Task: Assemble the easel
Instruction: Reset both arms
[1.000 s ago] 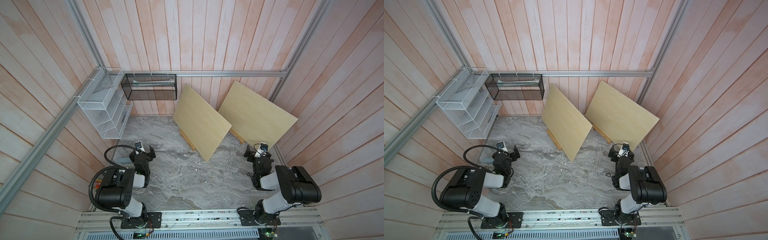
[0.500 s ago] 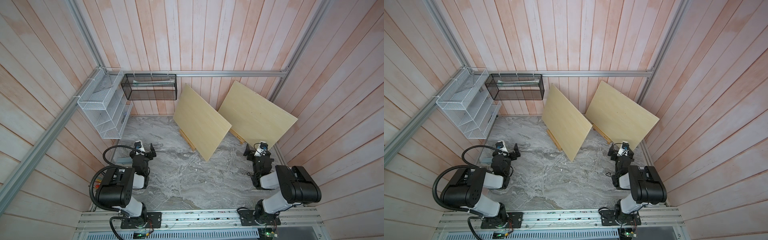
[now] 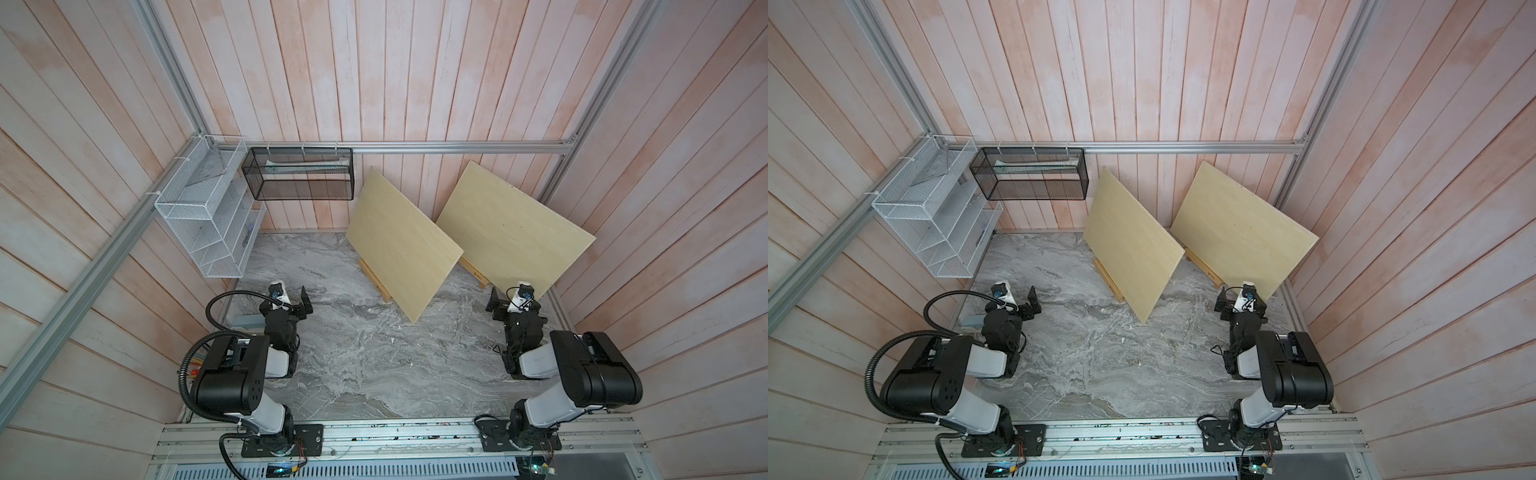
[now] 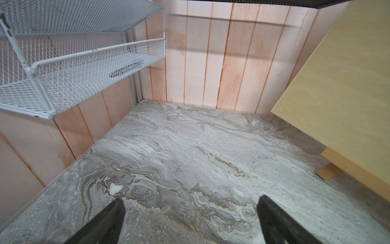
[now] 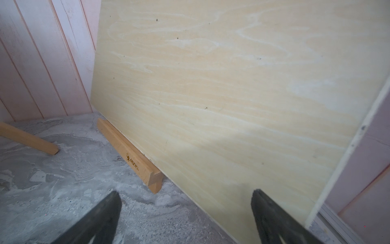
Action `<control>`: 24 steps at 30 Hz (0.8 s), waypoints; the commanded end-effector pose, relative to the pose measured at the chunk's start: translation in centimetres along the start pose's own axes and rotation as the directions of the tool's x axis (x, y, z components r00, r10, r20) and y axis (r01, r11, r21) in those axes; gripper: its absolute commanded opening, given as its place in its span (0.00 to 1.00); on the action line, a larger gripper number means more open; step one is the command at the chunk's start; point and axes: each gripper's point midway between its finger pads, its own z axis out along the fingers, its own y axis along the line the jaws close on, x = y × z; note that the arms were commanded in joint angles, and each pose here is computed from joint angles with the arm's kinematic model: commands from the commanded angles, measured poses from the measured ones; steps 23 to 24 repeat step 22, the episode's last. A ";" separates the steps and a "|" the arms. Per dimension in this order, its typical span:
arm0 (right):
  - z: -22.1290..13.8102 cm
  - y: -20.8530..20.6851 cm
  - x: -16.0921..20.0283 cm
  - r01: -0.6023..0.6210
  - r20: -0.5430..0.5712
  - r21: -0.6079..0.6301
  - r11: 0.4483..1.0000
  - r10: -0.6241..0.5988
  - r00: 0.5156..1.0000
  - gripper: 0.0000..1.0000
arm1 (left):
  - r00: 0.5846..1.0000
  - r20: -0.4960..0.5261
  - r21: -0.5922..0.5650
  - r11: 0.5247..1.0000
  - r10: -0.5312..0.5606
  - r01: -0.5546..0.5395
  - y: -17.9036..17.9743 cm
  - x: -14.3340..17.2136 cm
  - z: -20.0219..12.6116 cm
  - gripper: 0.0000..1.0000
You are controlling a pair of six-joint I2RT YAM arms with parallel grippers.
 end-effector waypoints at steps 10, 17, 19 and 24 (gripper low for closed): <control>0.3 0.2 -0.1 -0.001 0.002 -0.015 1.000 0.001 1.000 0.98 | 1.000 0.025 0.004 1.000 0.002 -0.002 -0.1 -0.6 0.0 1.00; 0.5 0.0 -0.1 -0.015 -0.006 -0.030 0.999 0.015 1.000 0.98 | 1.000 0.025 0.004 1.000 0.002 -0.002 -0.1 -0.6 0.0 1.00; 0.5 0.0 -0.1 -0.015 -0.004 -0.029 0.999 0.014 1.000 0.98 | 1.000 0.024 0.004 1.000 0.002 -0.003 -0.1 -0.5 0.0 1.00; 0.4 0.1 -0.2 -0.014 0.004 -0.034 0.999 0.014 1.000 0.98 | 1.000 0.026 0.004 1.000 0.003 -0.003 -0.1 -0.6 0.0 1.00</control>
